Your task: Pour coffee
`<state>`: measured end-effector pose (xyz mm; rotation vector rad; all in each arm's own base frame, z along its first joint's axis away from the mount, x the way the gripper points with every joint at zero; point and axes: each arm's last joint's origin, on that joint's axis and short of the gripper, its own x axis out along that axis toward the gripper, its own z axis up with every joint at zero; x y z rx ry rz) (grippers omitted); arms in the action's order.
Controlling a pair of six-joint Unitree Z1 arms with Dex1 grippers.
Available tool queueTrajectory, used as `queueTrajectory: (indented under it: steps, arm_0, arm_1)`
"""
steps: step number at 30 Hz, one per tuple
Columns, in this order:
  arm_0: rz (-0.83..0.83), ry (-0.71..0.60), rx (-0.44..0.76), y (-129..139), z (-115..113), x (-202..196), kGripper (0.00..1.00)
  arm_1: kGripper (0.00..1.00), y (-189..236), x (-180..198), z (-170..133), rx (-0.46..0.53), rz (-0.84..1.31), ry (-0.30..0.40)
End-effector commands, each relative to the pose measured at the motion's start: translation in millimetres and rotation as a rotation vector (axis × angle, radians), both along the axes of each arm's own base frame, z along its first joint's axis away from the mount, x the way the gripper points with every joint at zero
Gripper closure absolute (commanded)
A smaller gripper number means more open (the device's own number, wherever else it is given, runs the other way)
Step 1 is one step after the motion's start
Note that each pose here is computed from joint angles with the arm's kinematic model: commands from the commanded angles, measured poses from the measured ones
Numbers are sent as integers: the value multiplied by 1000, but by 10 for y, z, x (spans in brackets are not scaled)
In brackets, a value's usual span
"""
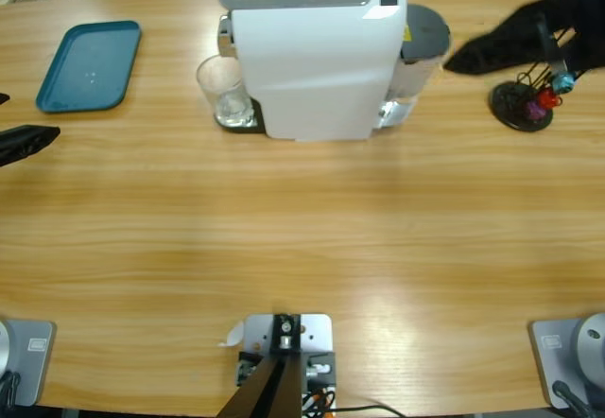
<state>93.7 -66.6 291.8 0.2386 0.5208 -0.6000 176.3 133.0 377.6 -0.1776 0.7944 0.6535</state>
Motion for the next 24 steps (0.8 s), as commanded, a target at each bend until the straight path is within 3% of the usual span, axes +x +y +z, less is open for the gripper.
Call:
queueTrajectory:
  steps: [1, 15, 18, 24]
  arm_0:
    - [-16, 52, -2, -35, -172, 13, 73]
    - [-26, 84, 8, -94, -240, 80, 69]
    - [-24, 88, 7, -95, -252, 82, 69]
    - [-24, 81, 2, -92, -256, 78, 69]
  arm_1:
    - [46, -46, -118, -84, -5, 50, -6]
    - [46, -8, -57, -17, -9, 60, -48]
    - [46, -65, -126, -143, -12, 62, -67]
    - [46, -323, -467, -504, 61, 51, -183]
